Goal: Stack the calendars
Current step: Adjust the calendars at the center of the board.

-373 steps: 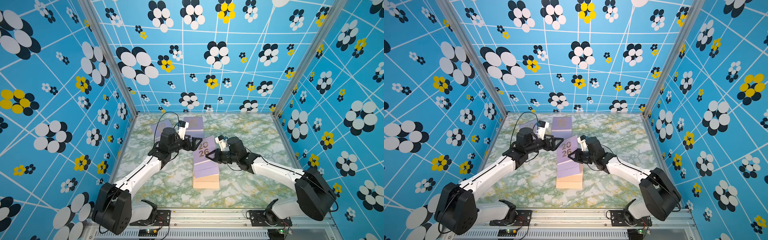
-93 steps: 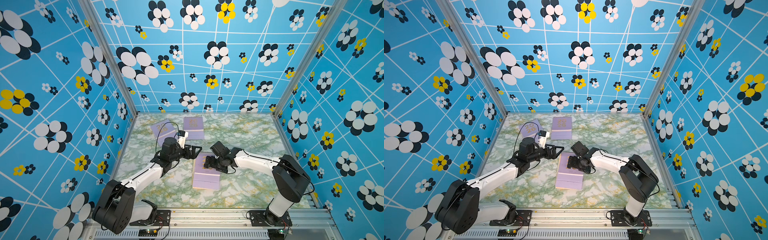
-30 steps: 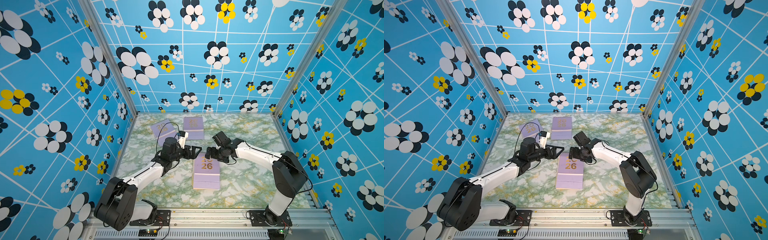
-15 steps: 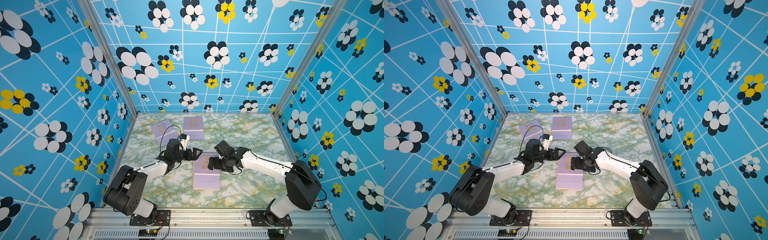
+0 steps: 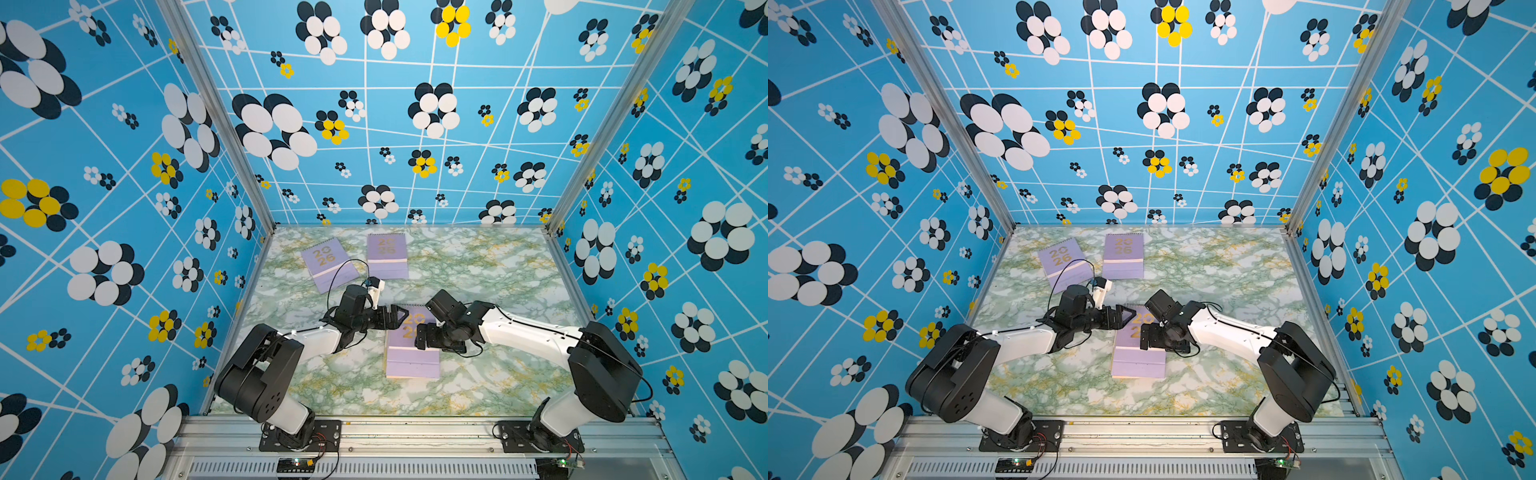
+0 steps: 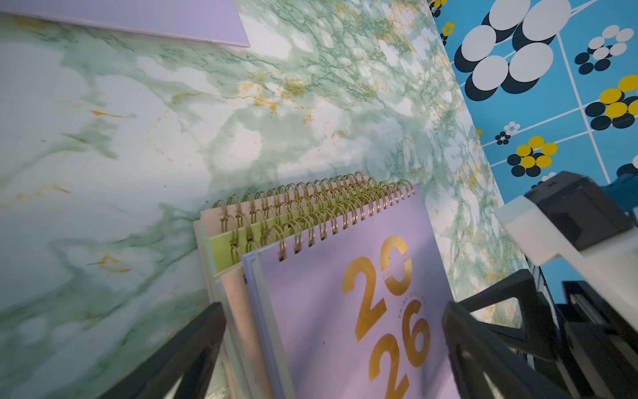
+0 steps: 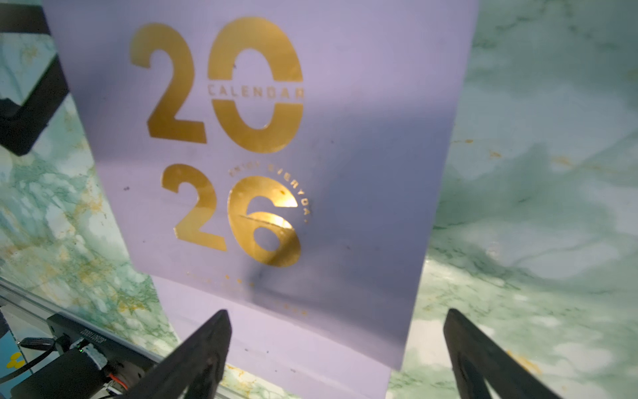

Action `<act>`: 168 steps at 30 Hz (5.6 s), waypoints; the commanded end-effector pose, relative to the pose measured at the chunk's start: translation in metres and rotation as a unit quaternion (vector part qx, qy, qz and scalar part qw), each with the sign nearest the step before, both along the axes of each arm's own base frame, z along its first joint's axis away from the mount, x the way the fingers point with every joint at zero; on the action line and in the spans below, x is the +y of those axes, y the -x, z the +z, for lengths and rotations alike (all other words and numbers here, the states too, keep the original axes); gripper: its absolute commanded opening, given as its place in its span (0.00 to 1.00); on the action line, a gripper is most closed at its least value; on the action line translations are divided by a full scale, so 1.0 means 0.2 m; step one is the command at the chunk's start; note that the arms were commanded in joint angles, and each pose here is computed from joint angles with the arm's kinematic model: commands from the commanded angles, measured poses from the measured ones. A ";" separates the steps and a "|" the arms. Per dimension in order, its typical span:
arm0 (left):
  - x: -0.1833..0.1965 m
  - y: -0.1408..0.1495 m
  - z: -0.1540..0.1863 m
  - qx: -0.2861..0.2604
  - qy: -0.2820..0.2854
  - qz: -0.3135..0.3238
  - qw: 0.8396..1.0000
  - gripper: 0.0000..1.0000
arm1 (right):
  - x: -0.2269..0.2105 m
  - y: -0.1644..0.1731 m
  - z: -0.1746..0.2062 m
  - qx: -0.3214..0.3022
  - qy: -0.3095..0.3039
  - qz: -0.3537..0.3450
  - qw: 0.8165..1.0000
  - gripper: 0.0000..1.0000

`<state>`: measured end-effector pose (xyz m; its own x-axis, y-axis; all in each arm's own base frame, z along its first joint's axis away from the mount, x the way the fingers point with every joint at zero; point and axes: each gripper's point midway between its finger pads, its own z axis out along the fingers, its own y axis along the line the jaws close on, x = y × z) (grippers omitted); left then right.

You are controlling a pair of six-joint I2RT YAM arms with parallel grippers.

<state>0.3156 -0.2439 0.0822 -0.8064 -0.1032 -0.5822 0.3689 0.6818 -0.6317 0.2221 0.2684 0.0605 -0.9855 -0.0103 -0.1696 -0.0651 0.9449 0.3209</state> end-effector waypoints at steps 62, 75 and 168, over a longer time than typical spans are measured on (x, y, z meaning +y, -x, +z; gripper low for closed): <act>0.13 -0.14 0.12 -0.036 -0.024 0.061 0.997 1.00 | -0.08 -0.16 0.12 -0.035 0.013 -0.020 0.999 0.99; 0.29 -0.23 0.24 -0.057 -0.030 0.105 0.992 0.99 | 0.03 -0.26 0.12 -0.035 0.001 -0.004 0.999 0.98; 0.34 -0.46 0.32 -0.071 -0.041 0.128 0.988 1.00 | -0.05 -0.68 0.32 -0.117 0.014 -0.020 0.993 0.99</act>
